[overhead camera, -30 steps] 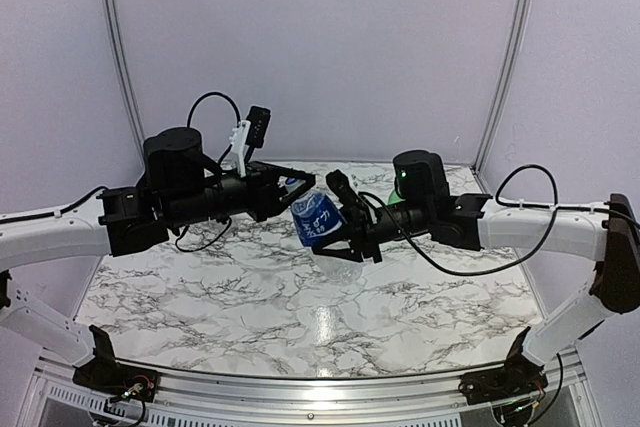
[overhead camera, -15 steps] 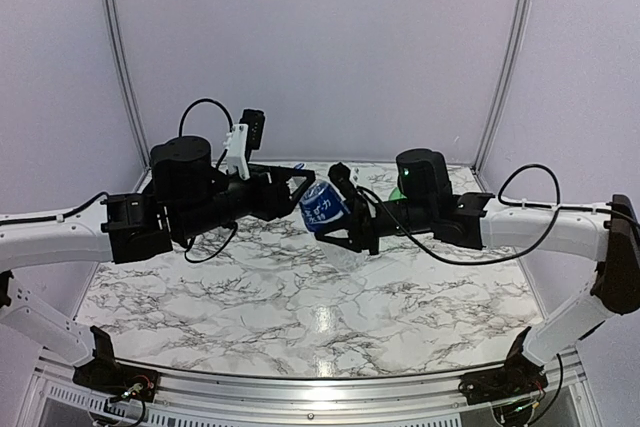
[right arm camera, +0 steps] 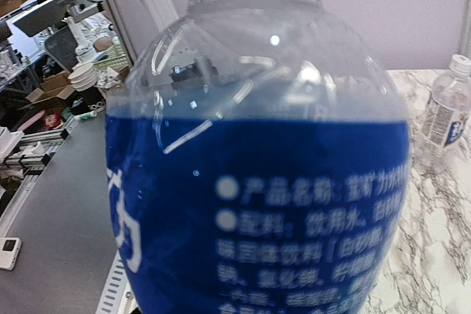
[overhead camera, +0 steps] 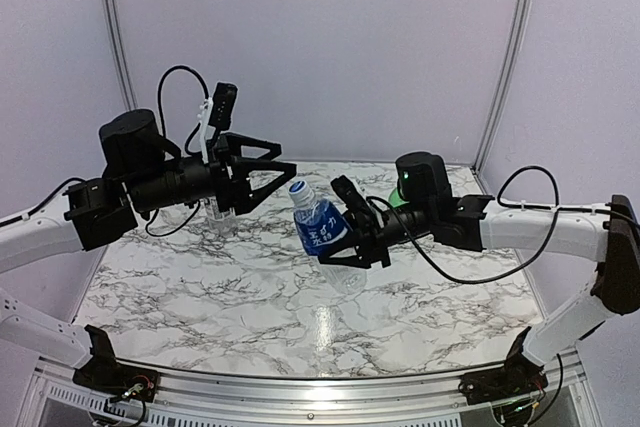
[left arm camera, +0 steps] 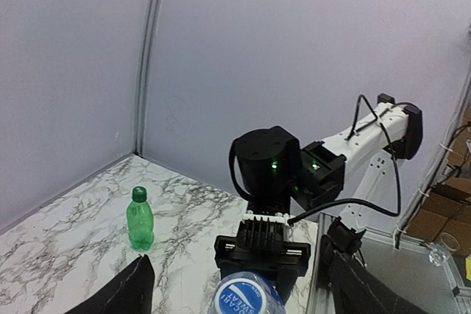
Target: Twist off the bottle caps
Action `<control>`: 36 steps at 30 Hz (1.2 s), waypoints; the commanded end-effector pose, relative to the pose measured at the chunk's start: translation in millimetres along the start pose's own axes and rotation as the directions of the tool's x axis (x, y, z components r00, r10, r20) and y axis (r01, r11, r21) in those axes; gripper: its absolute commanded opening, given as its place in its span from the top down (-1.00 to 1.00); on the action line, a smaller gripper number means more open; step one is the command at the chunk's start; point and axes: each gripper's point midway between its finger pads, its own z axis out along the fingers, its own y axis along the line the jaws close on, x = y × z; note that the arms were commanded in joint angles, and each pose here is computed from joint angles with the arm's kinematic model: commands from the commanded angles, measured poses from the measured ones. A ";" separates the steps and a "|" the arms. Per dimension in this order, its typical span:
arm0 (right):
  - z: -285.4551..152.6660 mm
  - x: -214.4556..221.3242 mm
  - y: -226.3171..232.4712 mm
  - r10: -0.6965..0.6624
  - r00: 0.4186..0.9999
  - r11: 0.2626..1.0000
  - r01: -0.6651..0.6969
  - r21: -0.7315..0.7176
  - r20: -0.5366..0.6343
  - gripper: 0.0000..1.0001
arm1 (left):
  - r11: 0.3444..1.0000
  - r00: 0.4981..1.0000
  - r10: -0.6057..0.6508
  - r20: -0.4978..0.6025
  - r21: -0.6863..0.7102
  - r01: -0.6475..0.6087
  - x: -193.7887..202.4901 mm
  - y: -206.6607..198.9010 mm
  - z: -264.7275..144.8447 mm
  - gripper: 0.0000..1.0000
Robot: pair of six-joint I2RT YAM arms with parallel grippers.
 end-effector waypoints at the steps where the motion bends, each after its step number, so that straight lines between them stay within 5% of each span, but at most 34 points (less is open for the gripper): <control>1: -1.5 -14.2 35.7 -0.034 0.999 0.979 0.042 -0.198 0.041 0.30 | 0.967 0.997 0.077 -0.021 0.244 -0.070 0.8 -36.7 -6.2 -0.67; 13: 2.5 -13.6 54.8 -0.023 0.999 0.950 0.035 -0.310 0.043 0.30 | 0.910 0.993 0.087 -0.085 0.412 -0.044 14.2 -50.3 19.7 -0.39; 31: 4.5 -13.2 48.0 -0.018 0.999 0.960 0.026 -0.280 0.034 0.31 | 0.901 0.991 0.046 -0.128 0.434 0.014 35.9 -48.6 25.3 0.30; 36: 4.4 -15.3 45.6 -0.017 0.999 0.965 0.025 -0.262 0.035 0.32 | 0.910 0.989 0.042 -0.140 0.413 0.020 43.3 -44.3 25.5 0.28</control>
